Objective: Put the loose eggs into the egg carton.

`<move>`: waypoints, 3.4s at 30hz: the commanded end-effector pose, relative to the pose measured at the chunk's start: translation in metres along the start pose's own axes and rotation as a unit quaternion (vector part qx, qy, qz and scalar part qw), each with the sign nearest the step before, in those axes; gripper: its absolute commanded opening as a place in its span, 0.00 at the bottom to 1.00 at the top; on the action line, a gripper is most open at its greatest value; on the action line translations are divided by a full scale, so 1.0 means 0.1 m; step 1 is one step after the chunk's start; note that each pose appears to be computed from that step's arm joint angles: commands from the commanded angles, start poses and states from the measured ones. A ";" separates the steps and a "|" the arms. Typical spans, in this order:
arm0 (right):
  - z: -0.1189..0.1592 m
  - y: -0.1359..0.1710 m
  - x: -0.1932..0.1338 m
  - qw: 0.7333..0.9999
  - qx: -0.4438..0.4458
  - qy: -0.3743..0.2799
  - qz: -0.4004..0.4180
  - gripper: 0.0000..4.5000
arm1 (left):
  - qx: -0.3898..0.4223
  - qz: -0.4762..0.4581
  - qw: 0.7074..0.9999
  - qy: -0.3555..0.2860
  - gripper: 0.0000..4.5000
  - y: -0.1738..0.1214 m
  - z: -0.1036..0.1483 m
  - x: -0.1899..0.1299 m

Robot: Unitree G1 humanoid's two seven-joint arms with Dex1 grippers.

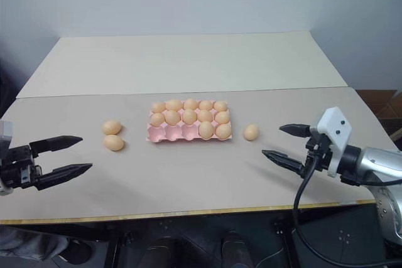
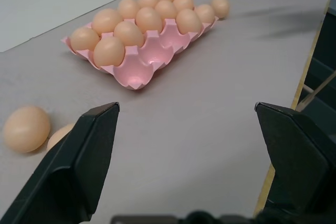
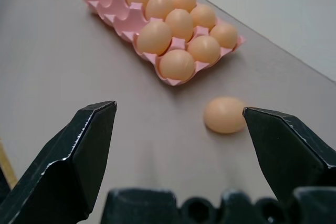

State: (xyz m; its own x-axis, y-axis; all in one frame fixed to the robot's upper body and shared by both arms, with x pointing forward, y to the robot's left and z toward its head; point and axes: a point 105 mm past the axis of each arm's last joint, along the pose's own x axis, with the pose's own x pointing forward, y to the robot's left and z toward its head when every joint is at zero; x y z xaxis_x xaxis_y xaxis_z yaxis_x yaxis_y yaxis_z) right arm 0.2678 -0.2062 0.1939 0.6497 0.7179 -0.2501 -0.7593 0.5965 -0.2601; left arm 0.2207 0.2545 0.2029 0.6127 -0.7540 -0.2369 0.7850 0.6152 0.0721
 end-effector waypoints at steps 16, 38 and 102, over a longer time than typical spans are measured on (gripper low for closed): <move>-0.66 -0.67 0.99 0.993 -0.024 0.059 -0.099 1.00 | 0.030 -0.031 0.999 -0.028 1.00 -0.11 0.21 0.17; 0.49 0.22 1.80 0.997 -0.065 -0.041 -0.007 0.66 | 0.029 -0.018 0.999 -0.028 1.00 -0.11 0.15 0.15; 0.50 0.00 0.23 0.996 -0.055 -0.070 -0.033 1.00 | -0.289 0.489 0.821 0.060 1.00 0.60 -0.51 1.18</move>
State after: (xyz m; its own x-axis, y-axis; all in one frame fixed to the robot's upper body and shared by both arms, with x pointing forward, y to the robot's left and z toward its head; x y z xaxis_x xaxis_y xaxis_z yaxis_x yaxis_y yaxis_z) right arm 0.2861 -0.1734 0.2213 0.6789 0.7193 -0.1470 -0.7198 0.6127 -0.3262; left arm 0.3260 0.2181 0.1215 0.8589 0.1873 -0.4767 -0.3039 0.9355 -0.1801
